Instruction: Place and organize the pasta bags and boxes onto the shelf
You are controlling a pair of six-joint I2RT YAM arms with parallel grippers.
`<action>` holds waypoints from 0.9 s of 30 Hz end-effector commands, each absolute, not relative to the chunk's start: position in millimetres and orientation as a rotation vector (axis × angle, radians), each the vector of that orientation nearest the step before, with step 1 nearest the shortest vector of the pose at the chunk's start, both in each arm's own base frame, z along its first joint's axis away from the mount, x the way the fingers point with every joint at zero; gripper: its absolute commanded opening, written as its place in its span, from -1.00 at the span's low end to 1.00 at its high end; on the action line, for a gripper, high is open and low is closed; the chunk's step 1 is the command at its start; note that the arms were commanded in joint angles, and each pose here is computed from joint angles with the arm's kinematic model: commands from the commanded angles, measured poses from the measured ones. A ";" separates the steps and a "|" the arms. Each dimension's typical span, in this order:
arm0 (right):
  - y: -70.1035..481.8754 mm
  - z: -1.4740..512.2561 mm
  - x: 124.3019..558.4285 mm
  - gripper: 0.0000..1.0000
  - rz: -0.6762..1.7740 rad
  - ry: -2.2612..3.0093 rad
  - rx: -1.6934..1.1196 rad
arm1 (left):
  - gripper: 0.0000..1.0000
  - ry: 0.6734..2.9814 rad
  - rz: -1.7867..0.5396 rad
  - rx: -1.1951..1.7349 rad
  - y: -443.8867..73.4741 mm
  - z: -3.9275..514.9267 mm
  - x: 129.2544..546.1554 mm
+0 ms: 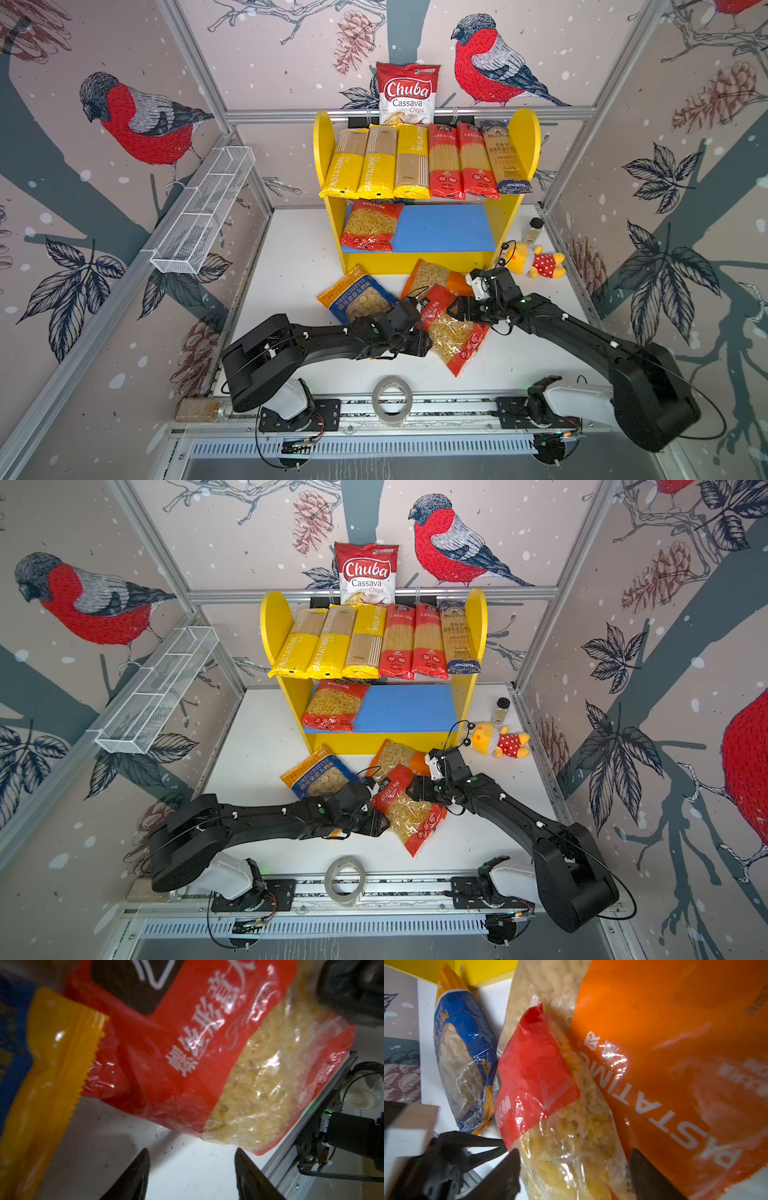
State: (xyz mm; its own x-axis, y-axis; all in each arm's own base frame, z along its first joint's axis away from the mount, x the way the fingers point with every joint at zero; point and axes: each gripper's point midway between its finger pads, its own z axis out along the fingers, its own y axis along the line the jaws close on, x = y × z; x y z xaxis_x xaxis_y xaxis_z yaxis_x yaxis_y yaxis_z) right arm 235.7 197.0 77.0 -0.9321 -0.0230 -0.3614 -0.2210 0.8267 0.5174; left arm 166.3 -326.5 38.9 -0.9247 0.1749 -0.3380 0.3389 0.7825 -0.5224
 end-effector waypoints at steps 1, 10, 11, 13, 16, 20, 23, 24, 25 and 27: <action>208.9 74.5 231.7 0.44 0.888 2.655 -0.268 | 0.21 2.670 -0.922 0.394 -336.0 37.9 170.6; 211.1 89.8 225.7 -0.37 0.950 2.618 -0.273 | 0.08 2.620 -0.956 0.390 -338.0 55.5 181.7; 212.4 96.3 225.6 -0.43 0.973 2.600 -0.270 | 0.09 2.609 -0.969 0.387 -337.5 60.8 182.8; 215.0 106.3 224.7 -0.50 1.016 2.574 -0.265 | 0.12 2.588 -0.992 0.377 -336.5 71.2 185.5; 217.5 116.1 222.9 -0.61 1.061 2.553 -0.251 | 0.16 2.547 -1.042 0.349 -334.5 87.7 190.8; 216.0 118.4 220.4 -0.79 1.066 2.549 -0.238 | 0.18 2.482 -1.092 0.296 -326.7 109.0 199.9; 211.2 107.8 219.0 -0.66 1.029 2.566 -0.238 | 0.20 2.458 -1.101 0.269 -320.4 114.7 202.4; 208.0 103.2 219.7 -0.44 0.997 2.580 -0.234 | 0.20 2.461 -1.097 0.271 -319.5 114.3 201.8; 203.8 98.4 221.4 -0.17 0.954 2.595 -0.231 | 0.20 2.469 -1.089 0.277 -318.4 112.1 200.8; 194.7 92.8 227.6 0.25 0.883 2.604 -0.207 | 0.20 2.497 -1.074 0.284 -317.0 104.0 197.3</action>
State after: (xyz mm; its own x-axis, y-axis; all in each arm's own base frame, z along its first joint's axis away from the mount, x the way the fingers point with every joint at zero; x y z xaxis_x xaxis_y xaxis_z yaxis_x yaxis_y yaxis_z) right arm 221.3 204.8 99.9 -0.9258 -0.0126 -0.3779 -0.2583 0.7511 0.6075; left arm 199.8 -316.8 106.7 -0.8922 0.0194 -0.4511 0.3398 0.6869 -0.6425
